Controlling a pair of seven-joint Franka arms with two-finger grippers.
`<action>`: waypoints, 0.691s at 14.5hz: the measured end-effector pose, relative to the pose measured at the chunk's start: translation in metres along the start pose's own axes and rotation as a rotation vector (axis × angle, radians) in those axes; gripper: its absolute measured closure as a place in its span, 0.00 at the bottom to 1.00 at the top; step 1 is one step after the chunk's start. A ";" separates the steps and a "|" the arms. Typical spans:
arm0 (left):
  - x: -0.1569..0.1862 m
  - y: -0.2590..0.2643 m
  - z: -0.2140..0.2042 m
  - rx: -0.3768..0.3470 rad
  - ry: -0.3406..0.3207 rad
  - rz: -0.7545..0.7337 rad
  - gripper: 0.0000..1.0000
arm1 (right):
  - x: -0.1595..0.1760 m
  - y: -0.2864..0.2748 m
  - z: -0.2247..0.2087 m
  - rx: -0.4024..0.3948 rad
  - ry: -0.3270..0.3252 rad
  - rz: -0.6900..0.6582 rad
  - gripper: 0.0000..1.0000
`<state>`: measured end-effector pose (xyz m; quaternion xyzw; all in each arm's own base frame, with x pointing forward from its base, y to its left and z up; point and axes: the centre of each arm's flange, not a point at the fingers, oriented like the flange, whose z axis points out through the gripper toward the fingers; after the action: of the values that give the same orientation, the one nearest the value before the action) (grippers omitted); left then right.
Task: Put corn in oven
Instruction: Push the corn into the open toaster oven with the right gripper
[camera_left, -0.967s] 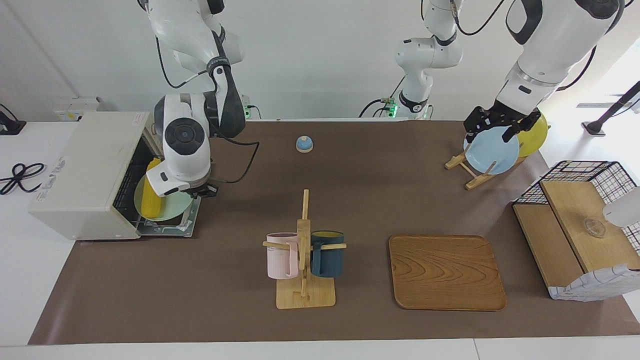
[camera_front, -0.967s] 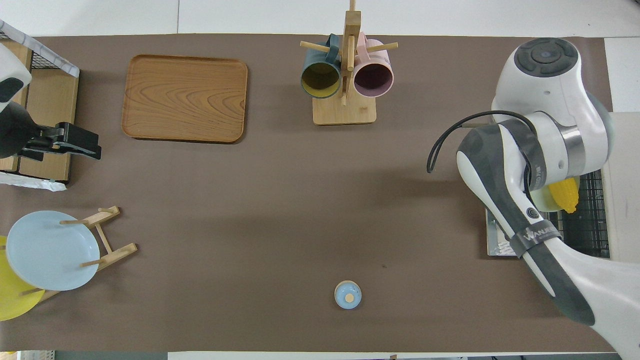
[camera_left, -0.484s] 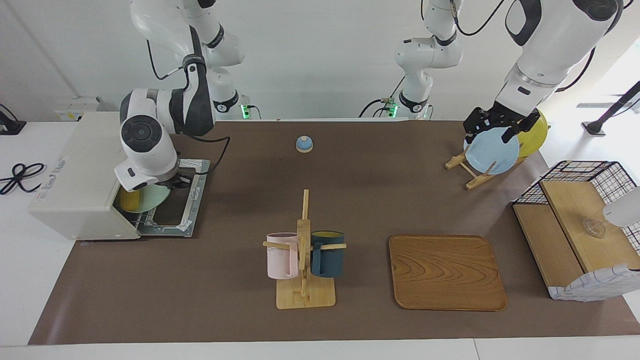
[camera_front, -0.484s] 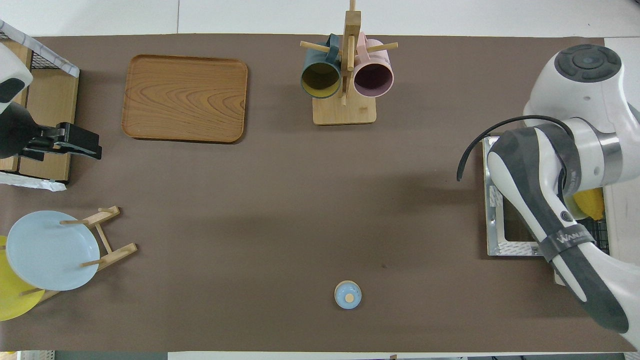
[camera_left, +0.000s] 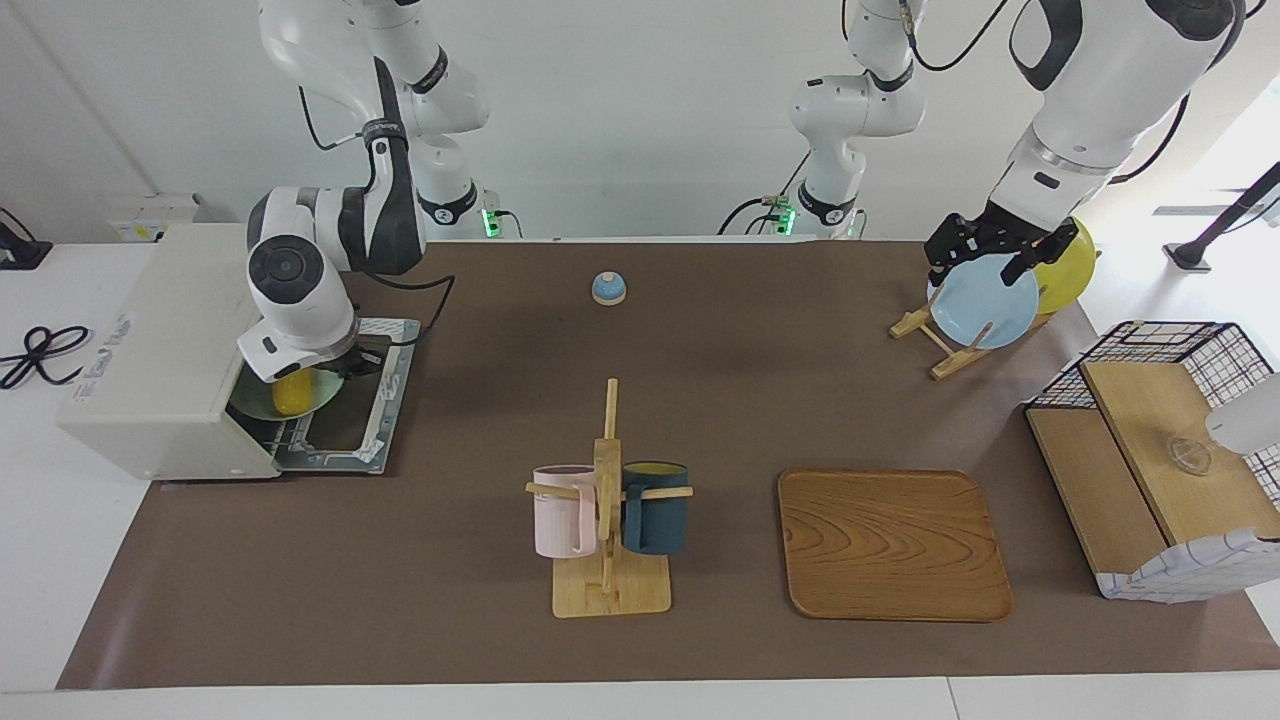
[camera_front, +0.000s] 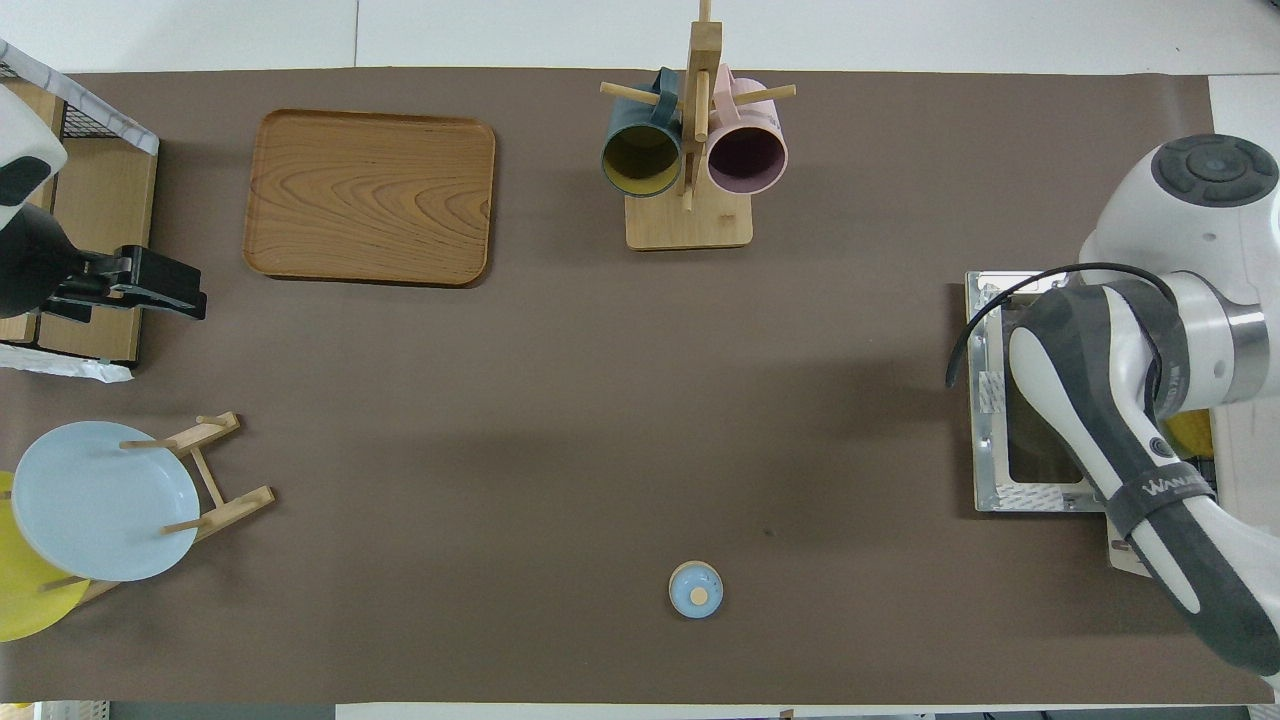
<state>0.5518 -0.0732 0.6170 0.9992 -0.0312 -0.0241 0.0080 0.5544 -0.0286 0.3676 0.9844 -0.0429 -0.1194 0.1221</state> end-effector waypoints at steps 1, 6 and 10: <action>0.000 0.000 0.000 0.000 0.000 0.000 0.00 | -0.001 0.002 0.001 0.002 0.004 -0.007 0.97; 0.000 0.000 0.000 0.000 0.000 0.000 0.00 | -0.002 0.023 0.006 0.013 0.001 -0.038 0.97; 0.000 0.000 0.000 0.000 0.000 0.000 0.00 | -0.002 0.023 0.006 0.017 0.003 -0.044 0.92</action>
<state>0.5518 -0.0732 0.6170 0.9992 -0.0311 -0.0241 0.0082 0.5497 -0.0521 0.3683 0.9863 -0.0223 -0.1204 0.1110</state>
